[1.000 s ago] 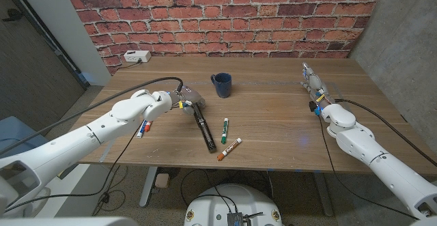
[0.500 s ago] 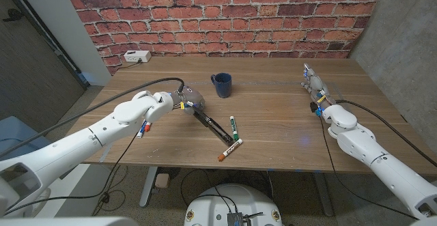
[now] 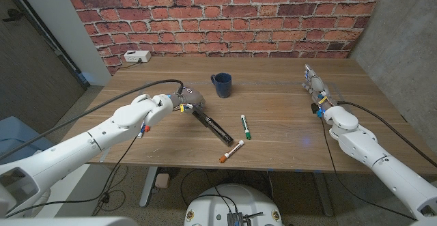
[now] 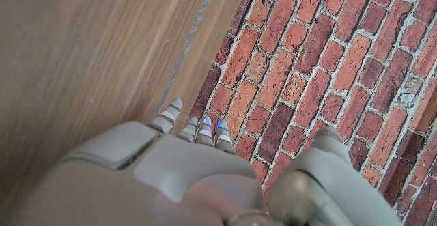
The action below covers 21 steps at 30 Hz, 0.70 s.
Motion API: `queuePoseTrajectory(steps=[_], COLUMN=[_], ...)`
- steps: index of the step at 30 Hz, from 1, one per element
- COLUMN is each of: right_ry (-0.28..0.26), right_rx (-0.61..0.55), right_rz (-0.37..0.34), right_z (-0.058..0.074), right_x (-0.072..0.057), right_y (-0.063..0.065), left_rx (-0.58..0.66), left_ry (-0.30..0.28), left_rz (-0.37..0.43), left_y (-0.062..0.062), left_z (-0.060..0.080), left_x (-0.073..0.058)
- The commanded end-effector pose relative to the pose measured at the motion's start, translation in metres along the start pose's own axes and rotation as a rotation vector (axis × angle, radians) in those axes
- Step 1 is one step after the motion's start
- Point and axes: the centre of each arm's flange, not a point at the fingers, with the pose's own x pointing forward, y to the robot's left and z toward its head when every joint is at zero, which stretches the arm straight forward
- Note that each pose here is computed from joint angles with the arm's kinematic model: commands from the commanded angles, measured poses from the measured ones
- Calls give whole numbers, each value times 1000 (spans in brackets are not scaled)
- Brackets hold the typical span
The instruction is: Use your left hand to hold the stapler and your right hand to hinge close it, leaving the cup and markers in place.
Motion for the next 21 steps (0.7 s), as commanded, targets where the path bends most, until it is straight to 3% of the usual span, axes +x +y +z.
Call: queuePoseTrajectory(steps=[1,13,21], right_ry=[-4,-8,-6], right_rx=[-1,2,1], right_rz=[7,10,11], right_z=[1,3,2], right_x=[-2,1,3], right_y=[1,1,3], left_rx=[-53,-127,-137], left_ry=[30,68,74], left_rz=[92,165,179], left_y=[4,20,21], left_z=[-7,-19,-22], left_x=[-14,-28,-30])
